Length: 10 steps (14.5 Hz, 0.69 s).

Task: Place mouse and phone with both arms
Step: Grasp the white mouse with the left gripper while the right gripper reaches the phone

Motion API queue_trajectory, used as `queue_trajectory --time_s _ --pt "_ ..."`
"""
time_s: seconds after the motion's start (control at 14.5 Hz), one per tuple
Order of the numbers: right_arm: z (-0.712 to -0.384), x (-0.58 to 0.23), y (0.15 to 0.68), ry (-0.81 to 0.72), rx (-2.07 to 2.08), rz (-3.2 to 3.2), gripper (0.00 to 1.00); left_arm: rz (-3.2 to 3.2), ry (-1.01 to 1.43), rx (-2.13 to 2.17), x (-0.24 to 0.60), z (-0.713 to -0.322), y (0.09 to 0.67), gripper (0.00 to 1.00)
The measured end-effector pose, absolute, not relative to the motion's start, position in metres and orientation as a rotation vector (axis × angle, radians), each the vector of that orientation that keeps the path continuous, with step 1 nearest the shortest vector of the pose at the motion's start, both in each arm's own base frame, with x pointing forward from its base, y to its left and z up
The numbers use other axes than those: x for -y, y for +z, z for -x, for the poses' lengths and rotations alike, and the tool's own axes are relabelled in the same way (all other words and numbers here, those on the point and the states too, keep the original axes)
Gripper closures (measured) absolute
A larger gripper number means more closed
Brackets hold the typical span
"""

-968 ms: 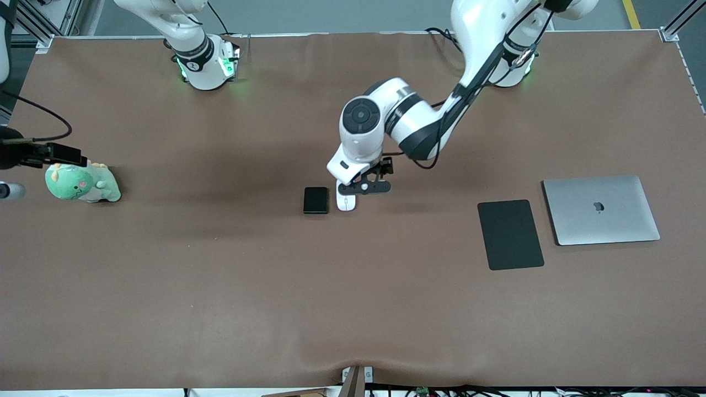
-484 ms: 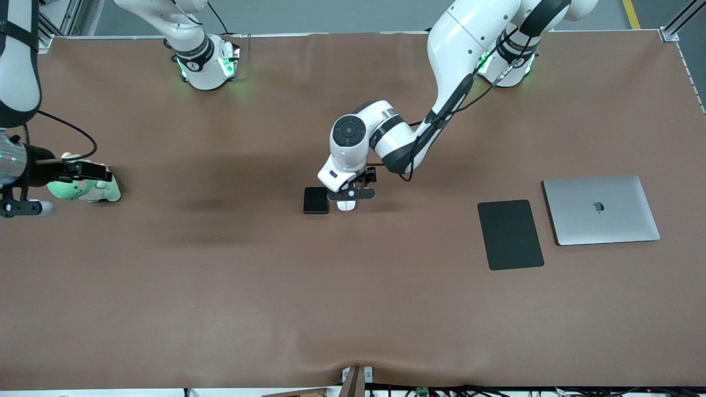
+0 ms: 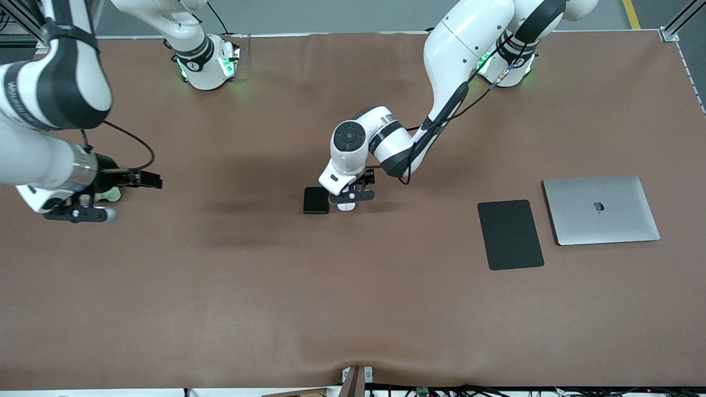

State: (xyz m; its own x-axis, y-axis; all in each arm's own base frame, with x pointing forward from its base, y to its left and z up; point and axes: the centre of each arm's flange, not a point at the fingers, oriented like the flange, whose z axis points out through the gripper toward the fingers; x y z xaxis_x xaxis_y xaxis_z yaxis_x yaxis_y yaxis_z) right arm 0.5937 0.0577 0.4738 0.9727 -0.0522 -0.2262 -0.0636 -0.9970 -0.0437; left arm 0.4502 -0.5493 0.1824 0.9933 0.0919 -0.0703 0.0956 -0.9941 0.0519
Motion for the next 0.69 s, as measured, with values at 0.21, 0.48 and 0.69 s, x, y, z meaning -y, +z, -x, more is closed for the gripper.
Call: queue_trajectory --time_s 0.21,0.48,0.69 --pt "-0.591 -0.077 0.471 0.354 -0.061 3.075 0.00 -3.083 -0.114 -0.154 0.549 -0.449 0.171 0.10" --pt "-0.595 -0.097 0.462 0.337 -0.084 3.043 0.00 -3.080 -0.111 -0.156 0.549 -0.450 0.171 0.33" --pt "-0.596 -0.123 0.448 0.349 -0.072 3.022 0.00 -3.071 -0.081 -0.171 0.549 -0.461 0.186 0.38"
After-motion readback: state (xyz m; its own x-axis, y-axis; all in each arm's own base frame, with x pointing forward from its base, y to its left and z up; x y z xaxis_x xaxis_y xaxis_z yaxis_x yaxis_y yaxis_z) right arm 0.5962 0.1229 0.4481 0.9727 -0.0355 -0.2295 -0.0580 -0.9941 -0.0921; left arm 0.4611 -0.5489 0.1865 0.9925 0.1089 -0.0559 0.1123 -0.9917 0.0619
